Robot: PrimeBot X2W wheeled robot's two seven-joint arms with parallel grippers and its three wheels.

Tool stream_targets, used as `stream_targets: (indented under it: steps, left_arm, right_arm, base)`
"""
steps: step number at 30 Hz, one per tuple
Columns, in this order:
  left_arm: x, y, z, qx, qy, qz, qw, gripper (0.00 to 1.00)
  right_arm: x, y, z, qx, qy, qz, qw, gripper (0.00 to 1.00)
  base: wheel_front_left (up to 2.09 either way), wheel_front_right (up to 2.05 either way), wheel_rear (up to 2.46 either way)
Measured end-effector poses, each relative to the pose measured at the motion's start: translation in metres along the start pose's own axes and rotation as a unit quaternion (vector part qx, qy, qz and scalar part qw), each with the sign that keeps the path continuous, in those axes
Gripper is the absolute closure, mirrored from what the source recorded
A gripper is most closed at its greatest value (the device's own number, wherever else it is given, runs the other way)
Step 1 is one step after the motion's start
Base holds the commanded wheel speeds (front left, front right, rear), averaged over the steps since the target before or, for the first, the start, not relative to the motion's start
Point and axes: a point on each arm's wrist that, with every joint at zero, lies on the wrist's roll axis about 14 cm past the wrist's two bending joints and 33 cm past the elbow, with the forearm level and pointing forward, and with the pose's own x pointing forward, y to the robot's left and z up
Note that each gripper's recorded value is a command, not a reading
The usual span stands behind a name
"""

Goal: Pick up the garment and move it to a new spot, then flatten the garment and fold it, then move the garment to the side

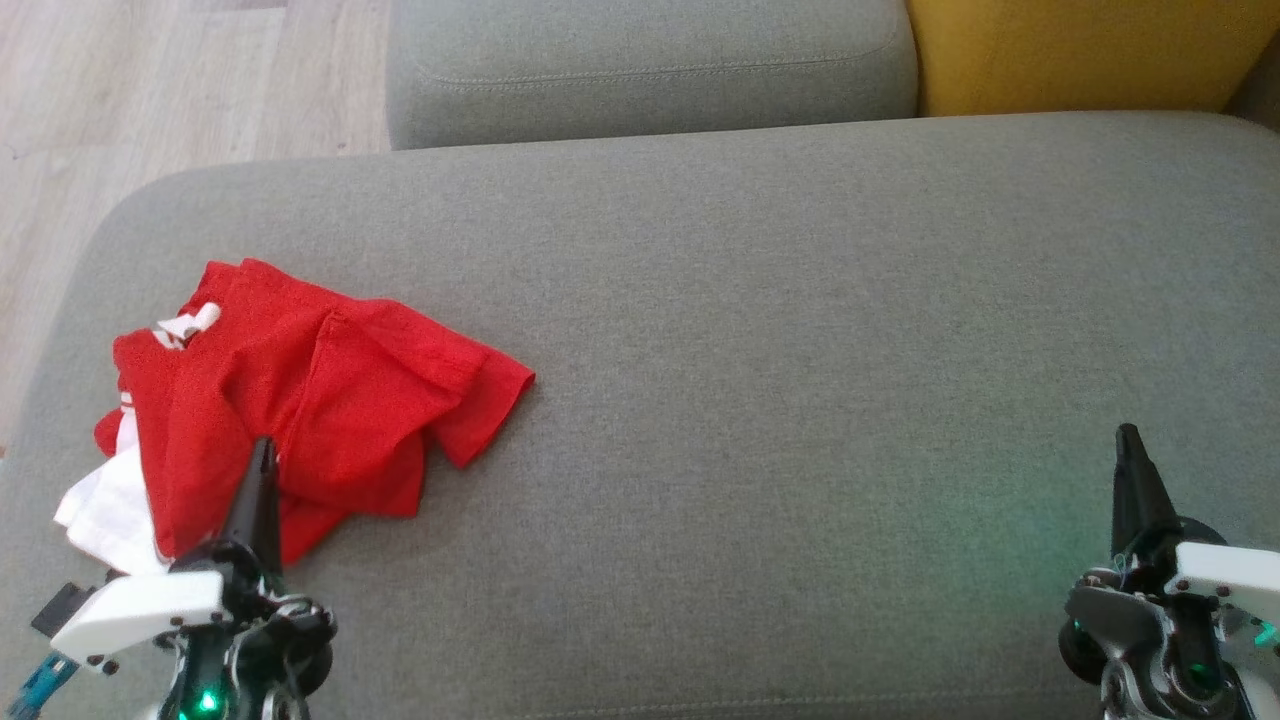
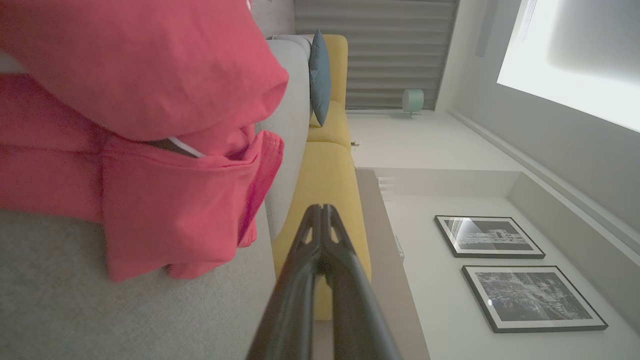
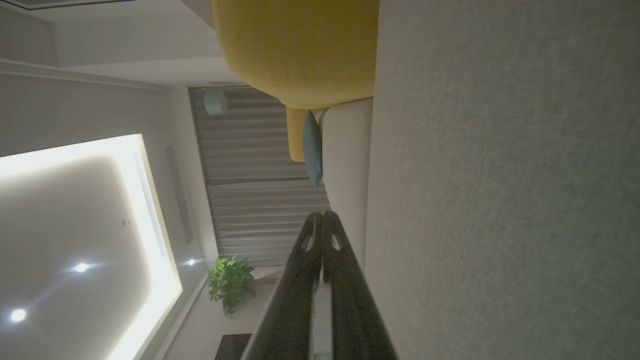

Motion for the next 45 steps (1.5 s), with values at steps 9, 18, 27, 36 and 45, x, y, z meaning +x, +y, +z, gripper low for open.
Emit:
stream_targets:
  steps: [9, 18, 27, 36, 45]
  left_arm:
    - [-0.010, 0.026, -0.002, -0.007, -0.002, 0.038, 0.999, 0.00]
    - [-0.019, 0.035, 0.000, -0.008, -0.013, 0.051, 0.999, 0.00]
    - [-0.018, 0.028, 0.005, 0.014, -0.025, 0.042, 0.999, 0.00]
    - [-0.018, 0.019, 0.019, 0.045, -0.052, 0.029, 0.997, 0.00]
    - [-0.017, 0.004, 0.033, 0.084, -0.076, 0.011, 0.993, 0.00]
  right_arm:
    - [-0.008, -0.023, 0.000, 0.003, -0.001, -0.035, 0.999, 0.00]
    - [-0.015, -0.031, -0.001, -0.008, -0.005, -0.046, 0.999, 0.00]
    - [-0.015, -0.029, 0.002, -0.045, -0.012, -0.044, 0.998, 0.00]
    - [-0.011, -0.010, 0.000, -0.141, -0.010, -0.018, 0.990, 0.00]
    - [-0.008, 0.010, -0.003, -0.228, -0.013, 0.012, 0.973, 0.00]
  base:
    - [0.00, 0.00, 0.00]
    - [0.00, 0.00, 0.00]
    - [0.00, 0.00, 0.00]
    - [0.00, 0.00, 0.00]
    - [0.00, 0.00, 0.00]
